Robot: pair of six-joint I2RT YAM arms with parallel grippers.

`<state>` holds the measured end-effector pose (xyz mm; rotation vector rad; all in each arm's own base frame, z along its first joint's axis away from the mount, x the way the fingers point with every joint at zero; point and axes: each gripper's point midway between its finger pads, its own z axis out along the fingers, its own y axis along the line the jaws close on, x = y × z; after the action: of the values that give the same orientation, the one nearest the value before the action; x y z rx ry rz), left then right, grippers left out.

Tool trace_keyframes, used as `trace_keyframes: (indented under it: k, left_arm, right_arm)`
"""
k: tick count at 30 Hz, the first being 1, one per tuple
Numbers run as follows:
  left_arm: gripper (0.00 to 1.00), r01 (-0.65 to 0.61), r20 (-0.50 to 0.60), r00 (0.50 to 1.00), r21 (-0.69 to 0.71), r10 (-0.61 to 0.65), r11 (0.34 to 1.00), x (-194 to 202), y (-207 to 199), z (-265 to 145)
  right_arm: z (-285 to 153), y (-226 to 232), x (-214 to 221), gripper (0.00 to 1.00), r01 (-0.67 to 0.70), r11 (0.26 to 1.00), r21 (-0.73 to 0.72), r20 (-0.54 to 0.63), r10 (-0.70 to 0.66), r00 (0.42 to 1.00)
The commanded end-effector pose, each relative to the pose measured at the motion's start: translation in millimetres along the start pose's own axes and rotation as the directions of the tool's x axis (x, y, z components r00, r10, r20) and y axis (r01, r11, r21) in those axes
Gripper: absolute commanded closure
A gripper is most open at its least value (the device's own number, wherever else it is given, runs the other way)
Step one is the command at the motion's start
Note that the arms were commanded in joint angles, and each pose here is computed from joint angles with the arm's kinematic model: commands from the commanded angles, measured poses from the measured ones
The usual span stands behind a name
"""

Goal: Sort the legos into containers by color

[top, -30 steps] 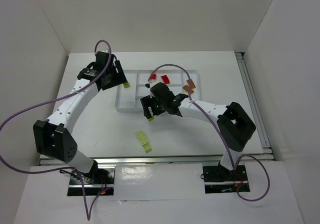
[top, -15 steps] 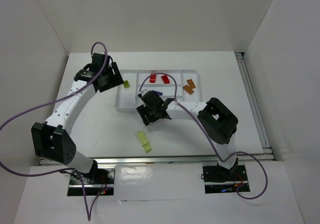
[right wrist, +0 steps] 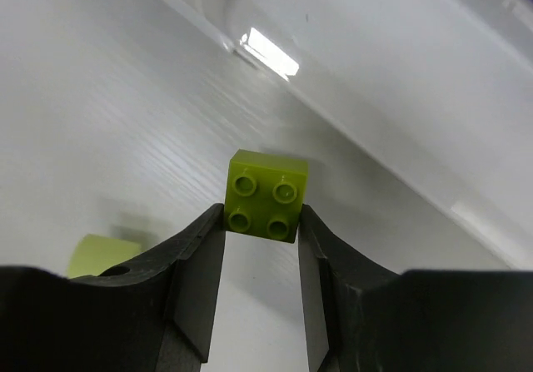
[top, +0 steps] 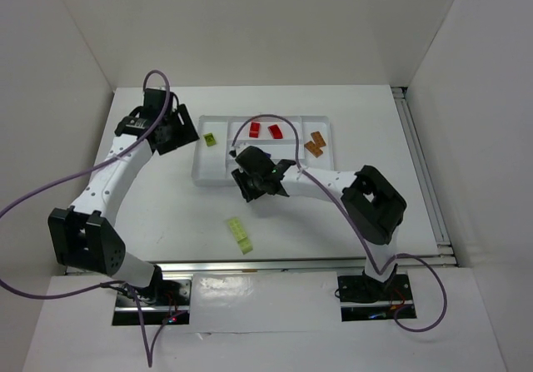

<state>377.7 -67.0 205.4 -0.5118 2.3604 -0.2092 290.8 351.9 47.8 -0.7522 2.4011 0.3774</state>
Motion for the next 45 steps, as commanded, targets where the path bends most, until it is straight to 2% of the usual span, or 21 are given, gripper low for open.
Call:
trace_keyframes:
  k: [1, 5, 6, 8, 9, 11, 13, 14, 17, 19, 21, 22, 23, 26, 27, 29, 31, 32, 34, 38, 45]
  left_arm:
    - [0.22, 0.011, 0.036, 0.999, 0.041, -0.012, 0.999, -15.8, 1.1, -19.2]
    - [0.22, 0.027, 0.047, 0.998, 0.044, -0.029, 0.999, -19.1, 6.8, -24.2]
    - [0.22, 0.035, 0.063, 0.997, 0.045, -0.037, 0.998, -23.3, 9.5, -29.1]
    - [0.22, 0.066, 0.076, 0.995, 0.035, -0.068, 0.997, -25.1, 14.9, -32.3]
    - [0.22, 0.076, 0.085, 0.993, 0.029, -0.078, 0.997, -27.2, 19.7, -37.3]
    - [0.22, 0.095, 0.099, 0.990, 0.032, -0.098, 0.995, -27.7, 23.0, -43.6]
    - [0.21, 0.119, 0.090, 0.989, 0.002, -0.119, 0.993, -22.0, 34.7, -45.2]
    - [0.21, 0.110, 0.098, 0.989, 0.006, -0.111, 0.994, -23.0, 34.7, -48.2]
    - [0.21, 0.116, 0.119, 0.987, -0.032, -0.111, 0.993, -26.4, 47.0, -57.3]
    - [0.21, 0.116, 0.128, 0.986, -0.026, -0.112, 0.993, -27.5, 46.6, -60.8]
    - [0.21, 0.122, 0.121, 0.986, -0.038, -0.117, 0.992, -25.0, 51.2, -58.2]
    - [0.21, 0.122, 0.112, 0.987, -0.044, -0.116, 0.992, -21.6, 52.8, -55.9]
    - [0.21, 0.121, 0.107, 0.987, -0.036, -0.117, 0.992, -20.9, 51.4, -55.9]
    - [0.21, 0.121, 0.098, 0.988, -0.042, -0.116, 0.992, -17.4, 53.0, -48.1]
    - [0.21, 0.120, 0.093, 0.989, -0.034, -0.116, 0.992, -16.7, 51.5, -48.1]
    - [0.21, 0.120, 0.084, 0.990, -0.040, -0.116, 0.992, -14.2, 52.7, -42.8]
    - [0.21, 0.119, 0.076, 0.990, -0.045, -0.116, 0.992, -13.1, 53.2, -39.9]
    - [0.21, 0.120, 0.085, 0.990, -0.039, -0.116, 0.992, -15.5, 52.1, -39.6]
    - [0.21, 0.120, 0.085, 0.990, -0.039, -0.116, 0.992, -15.6, 52.1, -39.6]
    - [0.22, 0.121, 0.098, 0.988, -0.042, -0.116, 0.992, -18.4, 52.5, -39.4]
    - [0.22, 0.129, 0.114, 0.985, -0.006, -0.127, 0.992, -21.2, 46.7, -43.2]
  right_arm:
    - [-47.6, 15.2, -81.7, 0.66, 0.003, 1.000, -0.025, 0.219, 0.003, 0.976]
    - [-38.2, 19.6, -123.9, 0.66, 0.000, 1.000, -0.024, 0.292, 0.007, 0.956]
    - [-21.6, 18.1, -125.2, 0.66, -0.004, 1.000, -0.025, 0.279, 0.011, 0.960]
    - [-16.9, 18.8, -153.2, 0.66, -0.003, 1.000, -0.026, 0.323, 0.011, 0.946]
    - [3.9, 15.2, -150.1, 0.66, -0.007, 1.000, -0.023, 0.298, 0.014, 0.955]
    - [7.6, 17.4, -176.0, 0.66, -0.013, 0.999, -0.042, 0.343, 0.026, 0.939]
    - [29.6, 16.1, -180.3, 0.52, -0.014, 0.998, -0.056, 0.342, 0.033, 0.939]
    - [22.7, 22.3, -203.4, 0.48, -0.011, 0.997, -0.074, 0.382, 0.038, 0.923]
    - [26.5, 24.8, -213.7, 0.29, -0.011, 0.997, -0.074, 0.378, 0.038, 0.925]
    - [0.1, 22.6, -224.1, 0.27, -0.017, 0.998, -0.066, 0.413, 0.043, 0.910]
    - [-4.9, 20.0, -200.3, 0.29, -0.017, 0.999, -0.047, 0.390, 0.034, 0.920]
    - [-35.9, 18.2, -207.7, 0.31, -0.021, 0.999, -0.049, 0.431, 0.040, 0.902]
    - [-29.9, 12.2, -177.2, 0.32, -0.031, 0.999, -0.040, 0.379, 0.044, 0.925]
    - [-70.5, 16.9, -151.4, 0.34, -0.047, 0.997, -0.060, 0.378, 0.066, 0.923]
    - [-62.9, 14.6, -113.2, 0.34, -0.035, 0.998, -0.044, 0.302, 0.047, 0.952]
    - [-80.9, 31.0, -84.0, 0.26, -0.020, 0.997, -0.069, 0.260, 0.038, 0.965]
    - [-81.1, 48.8, -41.1, 0.16, -0.007, 0.996, -0.090, 0.178, 0.023, 0.984]
    - [-86.9, 55.4, -29.3, 0.08, -0.021, 0.995, -0.101, 0.153, 0.036, 0.988]
    - [-86.0, 73.2, 2.2, 0.06, -0.005, 0.991, -0.137, 0.089, 0.018, 0.996]
    - [-77.4, 106.2, 37.5, 0.06, 0.000, 0.974, -0.228, 0.009, 0.002, 1.000]
    - [-56.0, 106.6, 53.2, 0.14, 0.006, 0.990, -0.144, -0.023, -0.009, 1.000]
